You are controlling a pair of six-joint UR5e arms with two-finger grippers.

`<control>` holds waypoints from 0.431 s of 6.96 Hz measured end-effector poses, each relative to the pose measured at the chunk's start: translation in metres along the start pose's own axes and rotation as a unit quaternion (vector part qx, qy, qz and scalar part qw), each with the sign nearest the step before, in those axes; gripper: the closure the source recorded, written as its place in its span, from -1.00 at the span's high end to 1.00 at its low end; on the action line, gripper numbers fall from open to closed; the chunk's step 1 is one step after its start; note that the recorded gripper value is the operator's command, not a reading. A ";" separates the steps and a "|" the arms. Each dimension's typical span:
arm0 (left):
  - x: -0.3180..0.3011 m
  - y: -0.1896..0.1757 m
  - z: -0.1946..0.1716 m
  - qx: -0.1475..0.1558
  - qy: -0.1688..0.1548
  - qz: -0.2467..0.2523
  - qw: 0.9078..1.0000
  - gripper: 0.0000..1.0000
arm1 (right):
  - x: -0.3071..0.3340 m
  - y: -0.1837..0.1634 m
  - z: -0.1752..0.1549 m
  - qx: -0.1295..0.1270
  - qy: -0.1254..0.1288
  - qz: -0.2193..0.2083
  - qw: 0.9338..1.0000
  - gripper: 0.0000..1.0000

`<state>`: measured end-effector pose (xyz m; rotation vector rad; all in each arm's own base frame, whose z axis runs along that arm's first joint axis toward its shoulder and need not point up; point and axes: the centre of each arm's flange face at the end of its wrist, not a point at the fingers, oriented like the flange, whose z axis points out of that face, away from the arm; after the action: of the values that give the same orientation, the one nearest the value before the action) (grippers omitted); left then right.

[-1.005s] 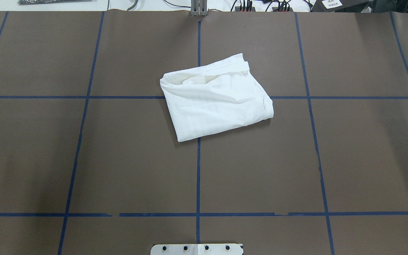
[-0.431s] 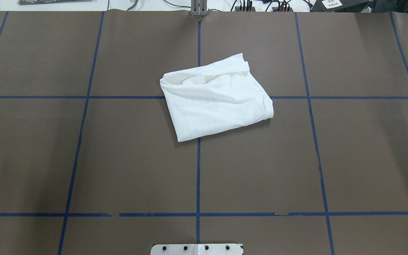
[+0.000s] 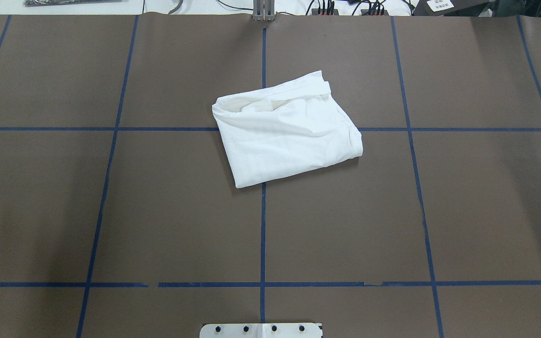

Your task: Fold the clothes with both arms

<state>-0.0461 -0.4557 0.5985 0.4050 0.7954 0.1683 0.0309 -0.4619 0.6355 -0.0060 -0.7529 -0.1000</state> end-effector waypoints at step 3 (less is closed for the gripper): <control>-0.004 0.003 0.004 -0.004 0.000 -0.005 1.000 0.99 | 0.003 -0.002 0.006 -0.005 -0.010 0.004 1.000 1.00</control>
<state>-0.0461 -0.4550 0.6051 0.3934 0.7959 0.1627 0.0290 -0.4642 0.6419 -0.0199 -0.7721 -0.0970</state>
